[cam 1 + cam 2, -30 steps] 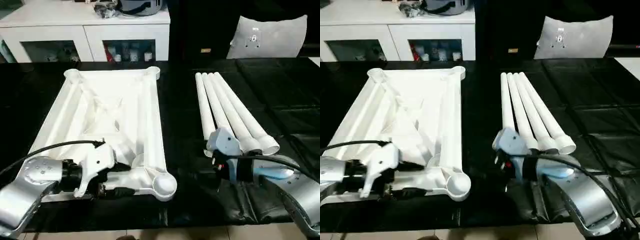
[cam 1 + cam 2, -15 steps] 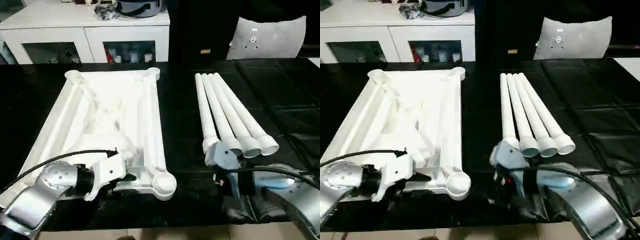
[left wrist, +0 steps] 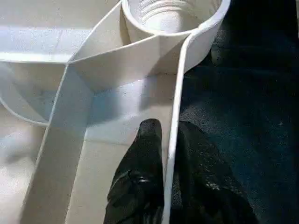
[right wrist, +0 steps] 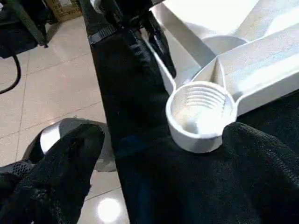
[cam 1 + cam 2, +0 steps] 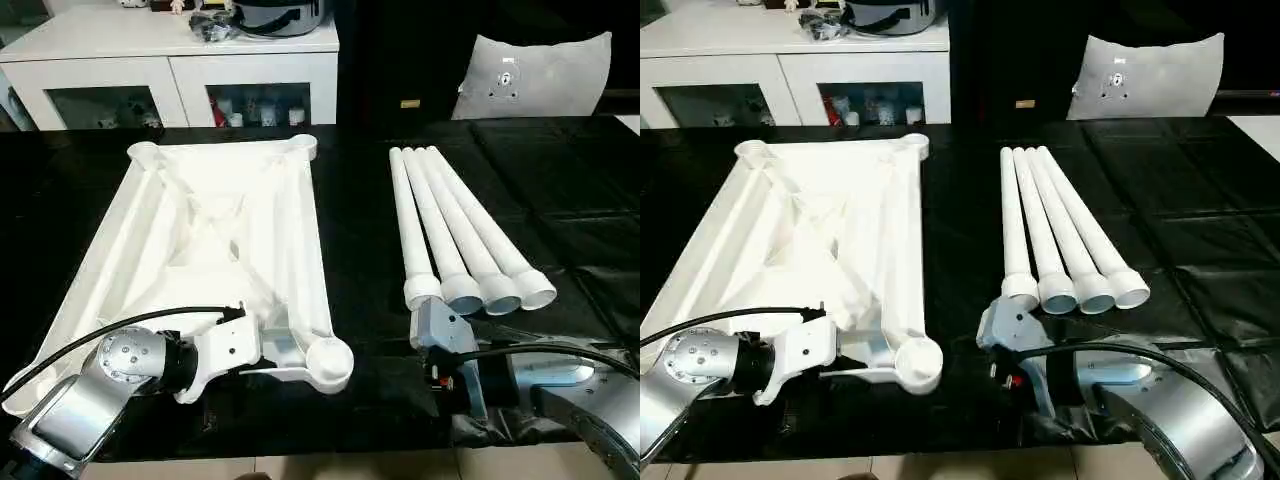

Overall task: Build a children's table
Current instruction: Move table base, then pick table leg

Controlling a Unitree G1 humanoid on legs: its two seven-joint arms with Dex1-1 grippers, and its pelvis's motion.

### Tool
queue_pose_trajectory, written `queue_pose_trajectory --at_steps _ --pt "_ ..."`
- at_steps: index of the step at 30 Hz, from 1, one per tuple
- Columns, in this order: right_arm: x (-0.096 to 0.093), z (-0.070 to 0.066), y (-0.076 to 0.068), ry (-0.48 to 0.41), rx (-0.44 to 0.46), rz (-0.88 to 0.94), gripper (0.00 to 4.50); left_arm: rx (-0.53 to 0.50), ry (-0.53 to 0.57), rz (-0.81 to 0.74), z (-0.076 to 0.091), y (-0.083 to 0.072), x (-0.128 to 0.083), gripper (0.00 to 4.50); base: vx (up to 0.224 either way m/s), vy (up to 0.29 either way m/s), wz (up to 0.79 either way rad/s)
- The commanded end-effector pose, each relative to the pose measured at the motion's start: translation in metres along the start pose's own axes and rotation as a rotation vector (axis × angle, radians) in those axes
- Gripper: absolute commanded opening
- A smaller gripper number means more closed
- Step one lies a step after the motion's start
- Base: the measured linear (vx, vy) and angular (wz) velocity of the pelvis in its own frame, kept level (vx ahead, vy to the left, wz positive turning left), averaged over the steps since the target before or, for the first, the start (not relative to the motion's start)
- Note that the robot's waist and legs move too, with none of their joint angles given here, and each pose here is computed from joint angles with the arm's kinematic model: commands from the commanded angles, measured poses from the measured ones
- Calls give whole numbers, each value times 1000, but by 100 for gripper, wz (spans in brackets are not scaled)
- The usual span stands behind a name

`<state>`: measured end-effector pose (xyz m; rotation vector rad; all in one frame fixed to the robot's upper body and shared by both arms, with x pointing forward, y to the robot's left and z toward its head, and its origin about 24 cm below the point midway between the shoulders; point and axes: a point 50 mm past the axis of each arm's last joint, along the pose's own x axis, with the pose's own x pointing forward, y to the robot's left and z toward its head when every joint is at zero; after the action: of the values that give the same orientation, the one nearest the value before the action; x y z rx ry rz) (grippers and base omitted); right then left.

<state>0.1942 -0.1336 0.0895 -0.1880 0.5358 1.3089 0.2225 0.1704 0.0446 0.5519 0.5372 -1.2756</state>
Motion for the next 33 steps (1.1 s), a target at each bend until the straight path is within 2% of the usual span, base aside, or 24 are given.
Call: queue_pose_trajectory --at_steps 1,6,11,14,16,18,20,21,22,23,26,27,28,30,33 --pt "-2 4 1 -6 -10 9 450 -6 -5 63 1 9 -3 25 0 0 0" --pt "-2 5 -4 -8 -30 -25 450 -17 -26 135 4 20 0 5 0 0 0" --pt "0 6 -20 9 -38 -142 450 -3 -40 171 11 36 9 2 0 0 0" --pt "0 6 -27 11 -26 -200 450 4 -51 162 13 39 11 2 0 0 0" --pt "1 11 -40 -21 -5 -316 450 19 -40 152 14 40 13 2 0 0 0" --pt "2 21 -55 -91 44 -445 450 -24 -89 135 20 38 14 2 0 0 0" --pt "2 21 -55 -91 44 -445 450 -24 -89 135 20 38 14 2 0 0 0" --pt "3 25 -61 -121 72 -494 450 -31 -116 125 23 37 14 30 0 0 0" --pt "3 25 -61 -121 72 -494 450 -31 -116 125 23 37 14 48 0 0 0" --pt "5 33 -75 -159 133 -604 450 -31 -159 111 31 34 13 60 0 0 0" --pt "9 41 -90 -166 192 -708 450 -32 -192 95 37 30 10 73 0 0 0" --pt "13 46 -103 -114 230 -792 450 -34 -203 82 41 26 6 87 0 0 0" --pt "13 46 -103 -114 230 -792 450 -34 -203 82 41 26 6 98 0 0 0" --pt "15 50 -122 -37 282 -905 450 -25 -203 89 47 24 -2 103 0 0 0" --pt "14 51 -132 -28 311 -965 450 -27 -215 107 50 25 -7 131 0 0 0"
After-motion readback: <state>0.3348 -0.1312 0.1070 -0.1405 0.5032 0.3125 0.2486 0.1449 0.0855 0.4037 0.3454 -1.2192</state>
